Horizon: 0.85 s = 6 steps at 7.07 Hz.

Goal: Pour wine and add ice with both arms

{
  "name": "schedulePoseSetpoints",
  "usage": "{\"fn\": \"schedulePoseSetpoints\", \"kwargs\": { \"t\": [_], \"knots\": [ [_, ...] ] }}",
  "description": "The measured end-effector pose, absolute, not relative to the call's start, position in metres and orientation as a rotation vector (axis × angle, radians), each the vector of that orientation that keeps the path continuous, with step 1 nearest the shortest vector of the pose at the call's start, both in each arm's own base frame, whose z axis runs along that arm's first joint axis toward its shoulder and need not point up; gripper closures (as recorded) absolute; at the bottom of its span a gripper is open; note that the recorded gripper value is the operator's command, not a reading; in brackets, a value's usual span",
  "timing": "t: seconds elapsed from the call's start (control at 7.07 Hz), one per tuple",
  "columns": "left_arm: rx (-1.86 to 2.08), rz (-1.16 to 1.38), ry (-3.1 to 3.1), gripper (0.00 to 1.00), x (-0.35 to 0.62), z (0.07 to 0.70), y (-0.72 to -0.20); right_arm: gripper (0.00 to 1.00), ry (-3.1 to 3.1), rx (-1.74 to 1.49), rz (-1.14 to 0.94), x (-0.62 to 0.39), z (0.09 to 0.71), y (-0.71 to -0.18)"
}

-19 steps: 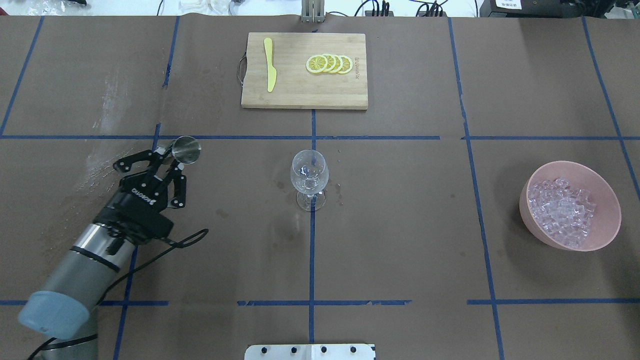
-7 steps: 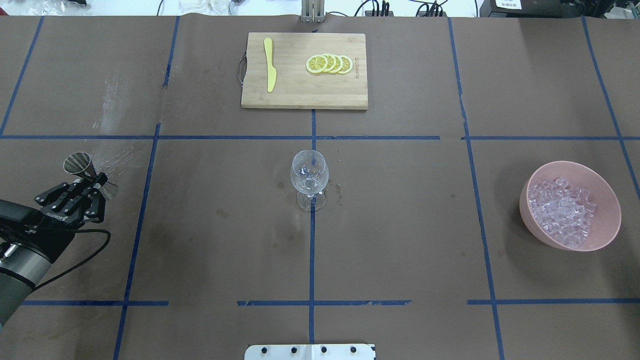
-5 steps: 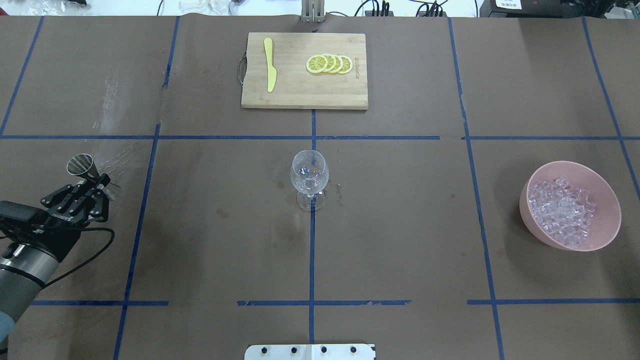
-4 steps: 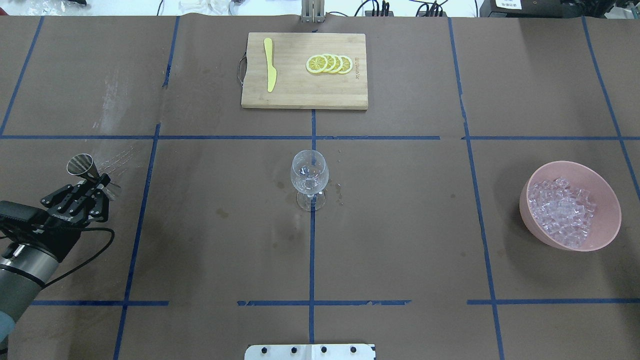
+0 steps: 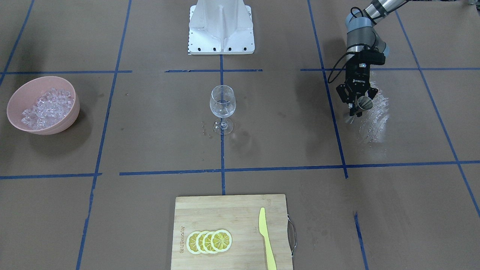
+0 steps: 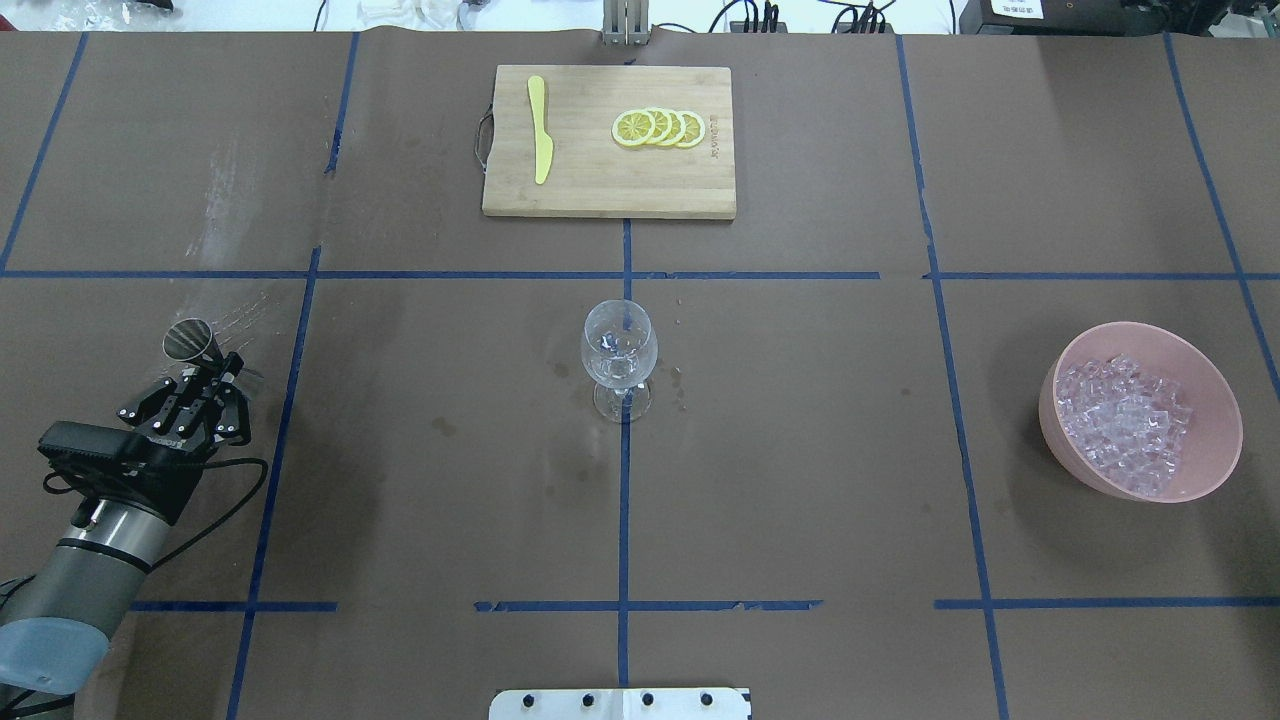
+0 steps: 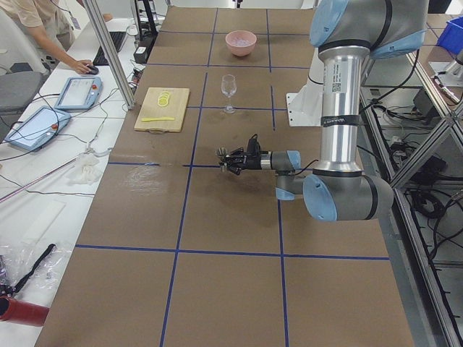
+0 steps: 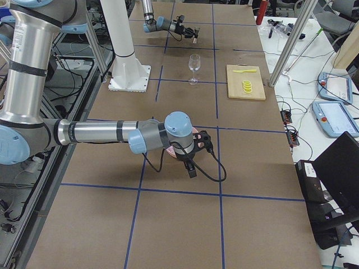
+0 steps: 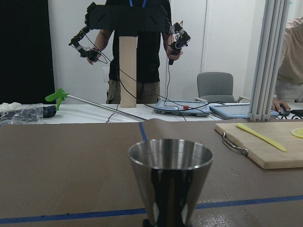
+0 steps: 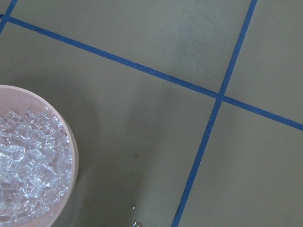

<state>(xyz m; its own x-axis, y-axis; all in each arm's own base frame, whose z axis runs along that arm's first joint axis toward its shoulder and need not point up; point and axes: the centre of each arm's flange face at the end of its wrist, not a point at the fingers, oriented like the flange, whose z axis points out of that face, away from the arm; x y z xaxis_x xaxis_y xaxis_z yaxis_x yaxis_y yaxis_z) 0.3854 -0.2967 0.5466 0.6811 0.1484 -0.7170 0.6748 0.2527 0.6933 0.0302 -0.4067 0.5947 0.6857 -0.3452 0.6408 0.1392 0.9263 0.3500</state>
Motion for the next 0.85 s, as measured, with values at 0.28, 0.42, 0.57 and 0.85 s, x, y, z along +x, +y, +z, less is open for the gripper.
{"fn": "schedulePoseSetpoints", "kwargs": {
  "t": [0.28, 0.42, 0.57, 0.85],
  "knots": [
    [1.286, -0.4, 0.793, 0.82, 0.391, 0.548, -0.29, 0.0, -0.77, 0.285, -0.275, 0.03, 0.595, -0.407],
    [1.282, -0.397, 0.796, 0.79, 0.394, 0.549, -0.288, 0.0, -0.77, 0.285, -0.274, 0.031, 0.595, -0.406],
    [1.283, -0.398, 0.798, 0.76, 0.398, 0.549, -0.286, 0.0, -0.77, 0.284, -0.274, 0.031, 0.595, -0.406],
    [1.286, -0.405, 0.802, 0.69, 0.408, 0.547, -0.281, 0.0, -0.77, 0.282, -0.274, 0.031, 0.596, -0.406]
  ]
}}
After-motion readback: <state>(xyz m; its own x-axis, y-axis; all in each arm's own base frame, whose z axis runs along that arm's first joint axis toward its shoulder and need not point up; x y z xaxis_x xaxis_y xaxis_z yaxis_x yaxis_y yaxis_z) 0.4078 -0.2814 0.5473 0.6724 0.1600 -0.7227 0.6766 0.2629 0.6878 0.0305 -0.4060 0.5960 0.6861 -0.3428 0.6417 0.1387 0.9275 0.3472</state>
